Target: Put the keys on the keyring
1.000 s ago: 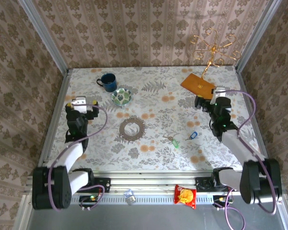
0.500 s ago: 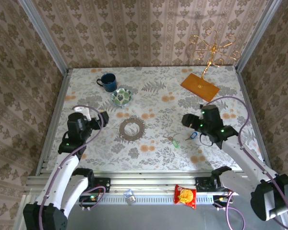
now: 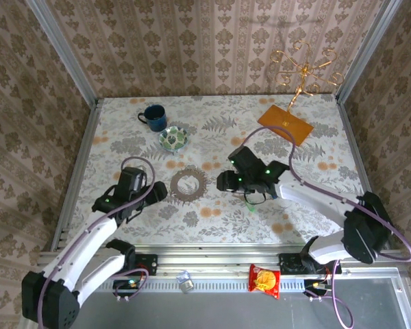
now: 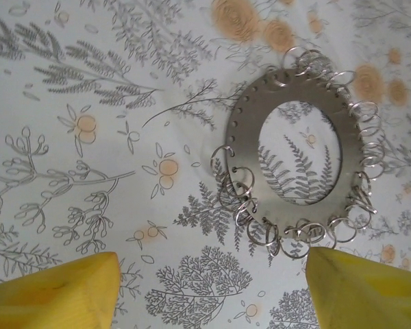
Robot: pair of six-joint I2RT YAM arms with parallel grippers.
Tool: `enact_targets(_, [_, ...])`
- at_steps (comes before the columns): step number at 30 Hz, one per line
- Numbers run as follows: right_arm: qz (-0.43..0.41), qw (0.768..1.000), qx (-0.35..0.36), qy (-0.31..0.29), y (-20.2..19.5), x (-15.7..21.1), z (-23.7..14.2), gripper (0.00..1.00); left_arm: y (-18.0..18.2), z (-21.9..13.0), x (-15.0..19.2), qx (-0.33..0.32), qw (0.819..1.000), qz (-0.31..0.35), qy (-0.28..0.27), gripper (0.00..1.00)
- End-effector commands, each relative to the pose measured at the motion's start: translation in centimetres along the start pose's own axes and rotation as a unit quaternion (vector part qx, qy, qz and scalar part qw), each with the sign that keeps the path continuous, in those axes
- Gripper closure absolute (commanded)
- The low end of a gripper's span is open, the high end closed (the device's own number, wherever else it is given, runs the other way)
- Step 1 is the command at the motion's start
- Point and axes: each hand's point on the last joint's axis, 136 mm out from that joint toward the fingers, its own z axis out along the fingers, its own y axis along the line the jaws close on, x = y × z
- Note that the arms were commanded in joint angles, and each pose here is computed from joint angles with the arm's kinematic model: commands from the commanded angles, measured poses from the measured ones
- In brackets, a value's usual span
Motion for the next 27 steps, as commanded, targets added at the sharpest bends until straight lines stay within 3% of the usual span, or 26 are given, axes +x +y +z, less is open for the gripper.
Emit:
enact_targets(1, [0.015, 0.999, 0.032, 0.02, -0.4, 0.2, 0.2, 0.47, -0.6, 0.1, -1.1, -0.016, 1.0, -0.022, 0.01, 0.32])
enact_targets(5, [0.019, 0.999, 0.046, 0.017, -0.6, -0.3, 0.3, 0.5, -1.3, 1.9, -2.1, -0.016, 0.999, 0.032, 0.033, 0.32])
enact_targets(11, [0.029, 0.998, 0.056, 0.019, -1.3, 0.0, 0.3, 0.51, -0.9, 4.8, -2.2, 0.029, 0.991, 0.066, 0.11, 0.43])
enact_targets(18, [0.038, 0.997, 0.062, 0.02, -2.0, 0.1, 0.3, 0.52, -1.5, 7.4, -2.0, 0.097, 0.981, 0.07, 0.154, 0.52])
enact_targets(27, [0.041, 0.997, 0.067, 0.023, -2.4, 0.2, 0.2, 0.53, -0.7, 9.3, -0.7, 0.106, 0.977, 0.059, 0.178, 0.58])
